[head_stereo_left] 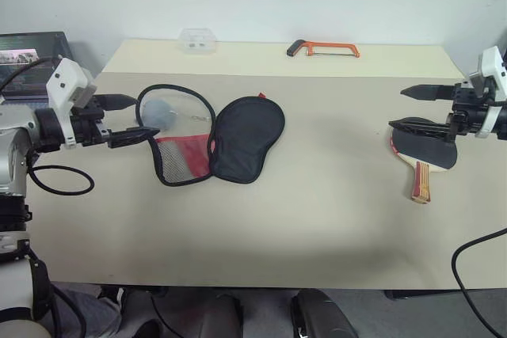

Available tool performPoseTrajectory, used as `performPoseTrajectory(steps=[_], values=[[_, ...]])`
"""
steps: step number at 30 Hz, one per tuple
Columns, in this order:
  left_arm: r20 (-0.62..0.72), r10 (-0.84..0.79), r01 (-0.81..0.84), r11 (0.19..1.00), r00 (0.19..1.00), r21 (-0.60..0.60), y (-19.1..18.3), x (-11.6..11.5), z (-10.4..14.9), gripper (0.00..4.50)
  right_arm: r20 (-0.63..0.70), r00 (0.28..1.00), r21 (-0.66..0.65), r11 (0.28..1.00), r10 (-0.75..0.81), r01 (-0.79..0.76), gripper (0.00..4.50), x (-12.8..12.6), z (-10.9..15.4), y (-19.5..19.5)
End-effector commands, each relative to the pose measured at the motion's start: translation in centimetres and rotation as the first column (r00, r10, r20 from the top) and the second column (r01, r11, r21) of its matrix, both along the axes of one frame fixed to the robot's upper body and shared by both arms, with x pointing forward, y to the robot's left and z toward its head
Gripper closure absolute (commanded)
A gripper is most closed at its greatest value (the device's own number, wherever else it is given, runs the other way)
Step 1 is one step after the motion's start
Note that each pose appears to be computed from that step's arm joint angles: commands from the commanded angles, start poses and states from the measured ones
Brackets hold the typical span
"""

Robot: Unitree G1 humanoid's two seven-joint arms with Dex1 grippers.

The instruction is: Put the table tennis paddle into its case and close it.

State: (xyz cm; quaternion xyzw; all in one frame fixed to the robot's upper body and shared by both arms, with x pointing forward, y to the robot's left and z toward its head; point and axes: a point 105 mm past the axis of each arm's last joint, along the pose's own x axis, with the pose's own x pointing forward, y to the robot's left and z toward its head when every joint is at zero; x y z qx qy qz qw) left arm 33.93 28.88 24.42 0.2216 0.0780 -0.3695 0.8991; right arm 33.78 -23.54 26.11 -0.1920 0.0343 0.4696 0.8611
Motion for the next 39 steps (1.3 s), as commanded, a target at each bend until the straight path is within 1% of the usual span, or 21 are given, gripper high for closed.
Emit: performPoseTrajectory(steps=[1, 7, 9, 14, 17, 19, 22, 24, 27, 31, 34, 36, 39], values=[[0.049, -0.006, 0.005, 1.000, 0.999, 0.008, 0.0, -0.1, 1.3, 0.00, 0.049, 0.999, 0.000, 1.000, 0.005, -0.005, 0.04, -0.7, 1.5, -0.2], [0.062, 0.022, -0.023, 1.000, 0.998, 0.004, 0.1, -0.2, 1.4, 0.00, 0.040, 0.999, 0.004, 1.000, 0.024, -0.024, 0.04, -0.3, 1.5, 0.1], [0.054, 0.059, -0.059, 0.998, 0.997, 0.002, 0.4, -0.2, 0.9, 0.00, 0.038, 0.999, 0.008, 1.000, 0.024, -0.025, 0.04, 0.2, 1.4, 0.2], [0.061, 0.245, -0.245, 0.969, 0.968, -0.007, 2.6, 0.1, 0.0, 0.00, 0.030, 0.998, 0.023, 0.998, 0.064, -0.065, 0.04, 0.5, 1.0, 1.3], [0.048, 0.374, -0.371, 0.927, 0.926, -0.052, 4.1, 0.5, -0.2, 0.00, 0.028, 0.997, 0.032, 0.997, 0.073, -0.074, 0.04, 0.3, 0.7, 1.6], [0.016, 0.418, -0.415, 0.905, 0.908, -0.089, 4.2, 0.7, -0.6, 0.00, 0.029, 0.997, 0.040, 0.997, 0.071, -0.072, 0.04, 0.1, 0.5, 1.7], [-0.059, 0.466, -0.469, 0.868, 0.883, -0.161, 3.7, 1.1, -1.8, 0.00, 0.021, 0.998, 0.058, 0.997, 0.053, -0.054, 0.04, 0.0, -0.1, 1.6], [-0.135, 0.492, -0.510, 0.825, 0.860, -0.243, 2.5, 1.8, -2.8, 0.00, 0.013, 0.997, 0.069, 0.995, 0.070, -0.071, 0.04, -0.4, -0.1, 2.0], [-0.241, 0.482, -0.538, 0.773, 0.843, -0.335, 0.1, 2.0, -5.0, 0.00, -0.008, 0.999, 0.069, 0.997, 0.033, -0.033, 0.04, -0.3, -0.9, 1.8], [-0.305, 0.484, -0.570, 0.739, 0.820, -0.360, -1.5, 1.5, -6.9, 0.00, -0.029, 0.998, 0.065, 0.997, 0.048, -0.046, 0.04, -1.3, -1.1, 1.8], [-0.340, 0.484, -0.588, 0.724, 0.806, -0.361, -2.2, 1.4, -8.0, 0.00, -0.029, 1.000, 0.059, 0.998, 0.005, -0.004, 0.04, -1.3, -0.9, 1.1], [-0.356, 0.475, -0.586, 0.731, 0.805, -0.351, -2.8, 1.2, -8.8, 0.00, -0.032, 0.999, 0.056, 0.998, 0.005, -0.003, 0.04, -1.5, -0.9, 1.1], [-0.359, 0.471, -0.584, 0.734, 0.806, -0.347, -3.1, 1.0, -9.2, 0.00, -0.037, 0.999, 0.047, 0.999, 0.003, -0.001, 0.04, -1.6, -1.0, 1.0]])
